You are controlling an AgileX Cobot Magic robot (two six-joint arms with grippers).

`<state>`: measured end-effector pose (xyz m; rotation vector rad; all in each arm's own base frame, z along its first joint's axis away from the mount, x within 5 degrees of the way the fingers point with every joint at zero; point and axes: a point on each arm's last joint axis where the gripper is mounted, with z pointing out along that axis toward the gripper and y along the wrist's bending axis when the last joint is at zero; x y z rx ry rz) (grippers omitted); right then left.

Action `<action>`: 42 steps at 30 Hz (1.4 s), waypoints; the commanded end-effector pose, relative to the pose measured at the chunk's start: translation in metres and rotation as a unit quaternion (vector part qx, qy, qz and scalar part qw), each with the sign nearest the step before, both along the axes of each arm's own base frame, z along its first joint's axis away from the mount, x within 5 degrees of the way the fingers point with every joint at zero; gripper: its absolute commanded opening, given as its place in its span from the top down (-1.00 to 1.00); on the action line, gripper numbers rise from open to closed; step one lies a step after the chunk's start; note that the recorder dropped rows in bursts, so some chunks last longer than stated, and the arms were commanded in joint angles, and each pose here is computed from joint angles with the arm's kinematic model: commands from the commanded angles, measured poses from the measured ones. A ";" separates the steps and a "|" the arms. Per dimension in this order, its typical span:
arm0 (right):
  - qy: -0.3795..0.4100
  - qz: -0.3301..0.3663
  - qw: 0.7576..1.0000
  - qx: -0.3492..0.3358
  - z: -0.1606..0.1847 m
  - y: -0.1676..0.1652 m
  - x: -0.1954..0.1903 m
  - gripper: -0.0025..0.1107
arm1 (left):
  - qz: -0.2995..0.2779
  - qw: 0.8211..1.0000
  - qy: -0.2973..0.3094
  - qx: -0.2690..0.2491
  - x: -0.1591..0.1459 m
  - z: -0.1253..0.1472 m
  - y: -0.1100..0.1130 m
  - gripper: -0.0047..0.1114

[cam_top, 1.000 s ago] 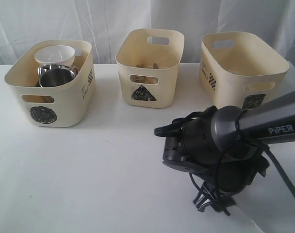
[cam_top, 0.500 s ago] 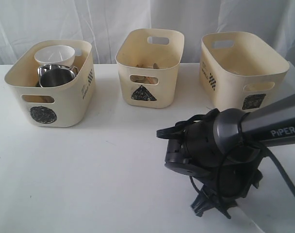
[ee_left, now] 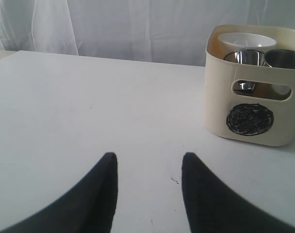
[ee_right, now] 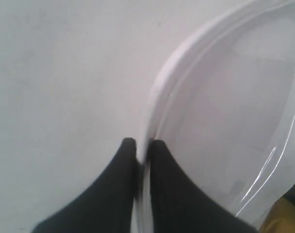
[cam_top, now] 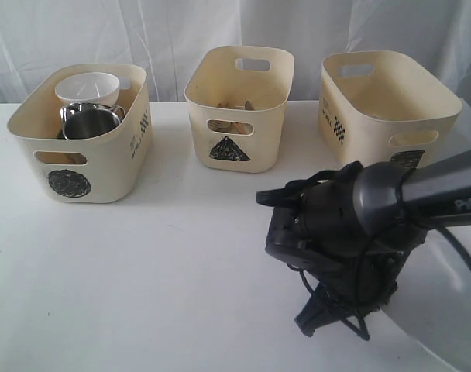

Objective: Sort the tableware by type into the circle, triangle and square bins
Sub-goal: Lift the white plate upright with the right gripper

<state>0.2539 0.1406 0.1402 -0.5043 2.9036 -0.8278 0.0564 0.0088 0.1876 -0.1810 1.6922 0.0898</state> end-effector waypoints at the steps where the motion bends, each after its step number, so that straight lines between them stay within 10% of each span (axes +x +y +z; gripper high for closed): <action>1: -0.050 0.017 0.997 0.055 0.031 0.005 0.005 0.96 | 0.001 1.000 -0.001 -0.003 0.000 -0.001 0.000 0.11; 18: -0.224 0.017 0.953 0.204 0.153 -0.019 -0.032 0.96 | 0.001 1.000 -0.001 -0.003 0.000 -0.001 0.000 0.11; 42: -0.315 0.060 0.908 0.270 0.218 -0.049 -0.086 0.96 | 0.001 1.000 -0.001 -0.003 0.000 -0.001 0.000 0.11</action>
